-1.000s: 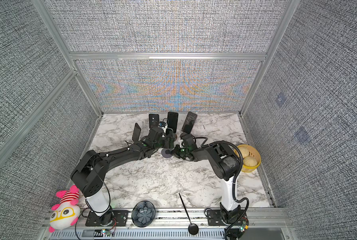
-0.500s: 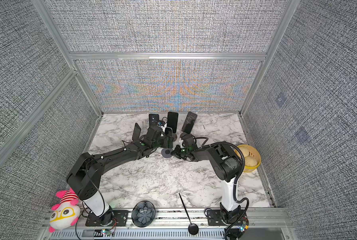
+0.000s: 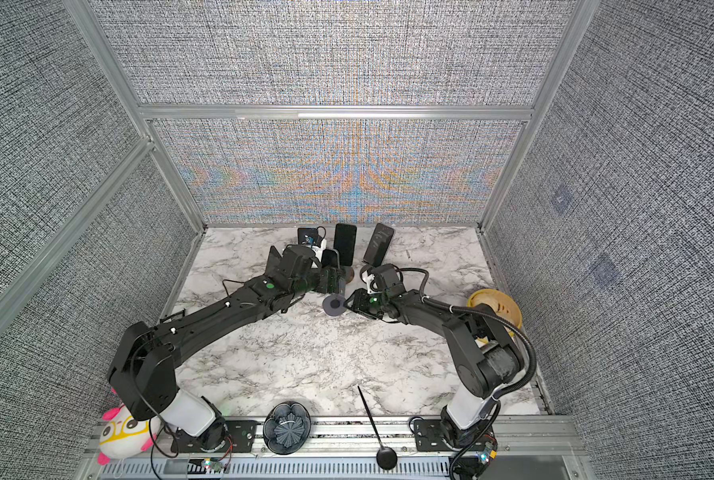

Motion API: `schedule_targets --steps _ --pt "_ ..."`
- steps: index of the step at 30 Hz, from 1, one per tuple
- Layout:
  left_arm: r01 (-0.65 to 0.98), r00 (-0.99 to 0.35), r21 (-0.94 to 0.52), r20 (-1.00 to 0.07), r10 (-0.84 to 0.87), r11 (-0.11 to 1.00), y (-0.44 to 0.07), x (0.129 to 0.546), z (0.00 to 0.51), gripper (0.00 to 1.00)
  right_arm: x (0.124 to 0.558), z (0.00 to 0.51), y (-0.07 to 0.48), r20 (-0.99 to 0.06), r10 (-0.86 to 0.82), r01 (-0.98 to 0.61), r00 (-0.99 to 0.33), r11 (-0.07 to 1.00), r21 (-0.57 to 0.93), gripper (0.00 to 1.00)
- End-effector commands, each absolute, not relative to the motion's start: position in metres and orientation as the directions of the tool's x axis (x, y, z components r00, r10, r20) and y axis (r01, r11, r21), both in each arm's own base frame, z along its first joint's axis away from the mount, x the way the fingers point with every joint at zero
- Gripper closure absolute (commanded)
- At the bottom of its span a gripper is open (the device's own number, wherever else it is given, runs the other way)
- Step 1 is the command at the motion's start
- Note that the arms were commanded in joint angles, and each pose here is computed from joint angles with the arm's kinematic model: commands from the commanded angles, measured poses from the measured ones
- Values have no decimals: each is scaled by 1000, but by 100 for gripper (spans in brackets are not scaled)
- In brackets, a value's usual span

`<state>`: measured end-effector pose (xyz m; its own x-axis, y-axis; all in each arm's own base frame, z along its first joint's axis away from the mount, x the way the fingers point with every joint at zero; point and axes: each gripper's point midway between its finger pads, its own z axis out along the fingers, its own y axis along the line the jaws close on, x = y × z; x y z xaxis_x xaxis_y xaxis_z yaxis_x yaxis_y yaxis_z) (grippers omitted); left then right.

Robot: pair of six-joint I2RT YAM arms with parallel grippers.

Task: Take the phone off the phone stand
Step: 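Lift the phone off the grey stand with left gripper while right holds stand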

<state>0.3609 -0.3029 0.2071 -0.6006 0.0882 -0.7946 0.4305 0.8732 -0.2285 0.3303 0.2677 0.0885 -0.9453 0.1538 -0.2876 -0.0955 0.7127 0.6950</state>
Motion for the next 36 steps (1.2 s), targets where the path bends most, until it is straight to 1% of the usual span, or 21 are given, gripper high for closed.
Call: schedule_targets --steps 1,4,7,12,14,18,21,24,28,33,36 --pt "427 -620 -216 -777 110 878 -294 351 212 50 305 82 252 -264 76 -112 -961 769 629 49" --pt "416 -643 -195 -754 136 888 -283 341 213 55 293 87 236 -282 47 -130 -958 808 575 46" --pt "402 -677 -176 -718 162 898 -270 328 208 62 285 94 223 -307 20 -150 -951 842 519 45" --pt "354 -756 -147 -627 189 924 -244 302 195 65 270 97 202 -318 18 -136 -948 879 456 44" --pt "324 -792 -127 -578 196 938 -230 291 185 65 267 98 195 -325 21 -129 -946 891 435 44" --pt "281 -868 -101 -452 208 954 -201 266 155 69 264 102 184 -340 12 -128 -940 914 386 44" --pt "204 -930 -139 -337 148 969 -179 251 133 71 265 102 178 -348 24 -110 -937 927 360 44" --pt "144 -959 -146 -263 102 979 -163 243 116 75 263 99 176 -346 55 -83 -936 925 372 44" --pt "101 -983 -133 -166 78 986 -148 234 91 76 260 101 175 -374 76 -84 -924 915 394 44" --pt "89 -992 -107 -95 79 990 -140 235 66 81 253 106 172 -392 90 -86 -915 908 409 45" --pt "86 -995 -89 -48 82 992 -136 235 54 82 248 106 169 -393 93 -83 -915 909 409 44"
